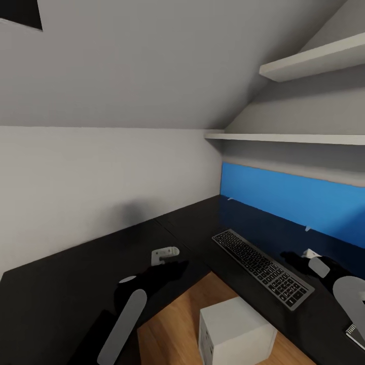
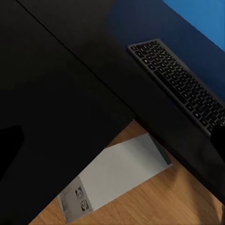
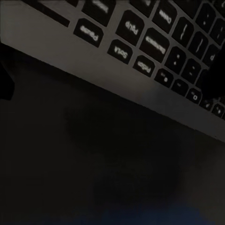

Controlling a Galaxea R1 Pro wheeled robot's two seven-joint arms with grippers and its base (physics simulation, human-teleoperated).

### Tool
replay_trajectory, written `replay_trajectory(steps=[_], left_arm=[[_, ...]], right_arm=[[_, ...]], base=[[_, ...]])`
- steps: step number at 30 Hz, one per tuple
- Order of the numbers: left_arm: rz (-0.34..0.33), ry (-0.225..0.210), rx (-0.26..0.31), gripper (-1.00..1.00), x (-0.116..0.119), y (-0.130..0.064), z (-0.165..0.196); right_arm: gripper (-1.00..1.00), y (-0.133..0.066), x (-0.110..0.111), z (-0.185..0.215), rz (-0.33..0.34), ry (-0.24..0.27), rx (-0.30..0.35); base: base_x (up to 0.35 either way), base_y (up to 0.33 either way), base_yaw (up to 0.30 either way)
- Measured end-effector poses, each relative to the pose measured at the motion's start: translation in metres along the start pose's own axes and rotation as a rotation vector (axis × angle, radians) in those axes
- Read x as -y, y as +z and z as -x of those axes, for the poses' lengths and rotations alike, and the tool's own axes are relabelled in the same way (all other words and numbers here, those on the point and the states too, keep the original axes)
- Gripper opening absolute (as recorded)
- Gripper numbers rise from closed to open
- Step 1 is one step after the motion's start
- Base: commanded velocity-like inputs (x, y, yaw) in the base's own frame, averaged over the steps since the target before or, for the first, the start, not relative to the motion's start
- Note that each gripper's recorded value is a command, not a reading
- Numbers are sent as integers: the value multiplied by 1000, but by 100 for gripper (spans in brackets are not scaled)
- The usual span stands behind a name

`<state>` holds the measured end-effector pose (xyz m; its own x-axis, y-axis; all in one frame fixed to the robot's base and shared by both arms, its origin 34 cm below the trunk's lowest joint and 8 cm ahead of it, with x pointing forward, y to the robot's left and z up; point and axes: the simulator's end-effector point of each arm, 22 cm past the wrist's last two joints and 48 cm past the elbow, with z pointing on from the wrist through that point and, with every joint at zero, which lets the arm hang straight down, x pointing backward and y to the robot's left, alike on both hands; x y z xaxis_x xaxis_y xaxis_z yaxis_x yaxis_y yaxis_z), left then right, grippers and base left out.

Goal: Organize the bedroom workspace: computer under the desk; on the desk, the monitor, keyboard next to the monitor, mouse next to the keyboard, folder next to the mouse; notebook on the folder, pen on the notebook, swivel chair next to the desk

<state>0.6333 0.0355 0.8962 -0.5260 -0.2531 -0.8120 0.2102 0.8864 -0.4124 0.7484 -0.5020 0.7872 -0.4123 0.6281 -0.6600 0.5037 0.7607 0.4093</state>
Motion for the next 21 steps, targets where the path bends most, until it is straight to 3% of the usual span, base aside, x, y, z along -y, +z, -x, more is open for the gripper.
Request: replay_trajectory(steps=[8, 21], left_arm=[[-1, -1, 1, 100, 0, 0, 0], [-1, -1, 2, 100, 0, 0, 1]], right_arm=[[100, 0, 3, -13, -5, 8, -47], [100, 0, 3, -17, -7, 9, -64]], base=[[0, 0, 0], [0, 0, 0]])
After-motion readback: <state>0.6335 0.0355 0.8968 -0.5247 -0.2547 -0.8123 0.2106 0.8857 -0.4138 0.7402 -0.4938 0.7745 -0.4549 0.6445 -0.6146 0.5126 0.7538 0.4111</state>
